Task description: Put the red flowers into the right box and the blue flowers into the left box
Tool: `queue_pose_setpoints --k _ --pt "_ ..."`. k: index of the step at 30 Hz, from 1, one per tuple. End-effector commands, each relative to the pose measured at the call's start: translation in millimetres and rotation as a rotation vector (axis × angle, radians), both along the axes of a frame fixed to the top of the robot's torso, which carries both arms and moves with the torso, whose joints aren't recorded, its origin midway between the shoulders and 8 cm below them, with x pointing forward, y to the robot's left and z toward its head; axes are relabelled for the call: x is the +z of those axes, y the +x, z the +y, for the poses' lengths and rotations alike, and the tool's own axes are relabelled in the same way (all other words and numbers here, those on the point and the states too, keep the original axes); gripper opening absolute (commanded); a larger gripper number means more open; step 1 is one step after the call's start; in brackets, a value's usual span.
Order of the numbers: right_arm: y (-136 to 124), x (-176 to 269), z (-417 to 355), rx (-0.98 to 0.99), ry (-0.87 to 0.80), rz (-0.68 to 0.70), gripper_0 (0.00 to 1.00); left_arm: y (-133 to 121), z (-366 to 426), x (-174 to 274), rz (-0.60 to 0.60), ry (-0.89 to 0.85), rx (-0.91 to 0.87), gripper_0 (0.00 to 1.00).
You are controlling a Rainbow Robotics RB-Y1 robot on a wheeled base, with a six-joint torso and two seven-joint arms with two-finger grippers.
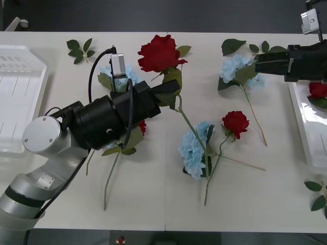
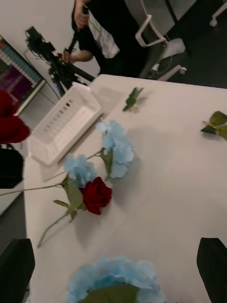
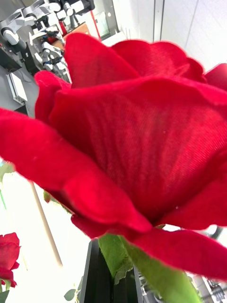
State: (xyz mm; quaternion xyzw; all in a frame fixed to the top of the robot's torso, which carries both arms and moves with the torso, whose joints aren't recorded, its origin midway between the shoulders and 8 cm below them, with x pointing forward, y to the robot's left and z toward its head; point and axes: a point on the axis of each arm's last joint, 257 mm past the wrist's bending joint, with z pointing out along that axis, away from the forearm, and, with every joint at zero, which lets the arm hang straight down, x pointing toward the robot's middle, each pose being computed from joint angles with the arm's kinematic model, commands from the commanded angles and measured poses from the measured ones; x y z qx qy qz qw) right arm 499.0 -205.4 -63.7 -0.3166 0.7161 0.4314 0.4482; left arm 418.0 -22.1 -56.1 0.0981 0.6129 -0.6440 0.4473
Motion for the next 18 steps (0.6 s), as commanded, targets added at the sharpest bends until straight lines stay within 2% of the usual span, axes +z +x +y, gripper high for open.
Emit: queue_pose_setpoints --k 1,8,18 --pt "-46.2 10.0 23.0 0.071 0.027 -0.044 1.00 -0.9 -4.8 26.4 -0.061 -0.018 -0.010 0.00" --pt "-106.6 -0.6 76.3 0.100 0.078 -0.035 1.00 0.3 -8.8 36.6 -0.068 -0.042 -0.012 0.00" --pt "-137.3 -33.6 101.2 0.040 0.041 -0.035 1.00 1.5 -10.5 38.7 -0.076 -0.039 -0.008 0.00"
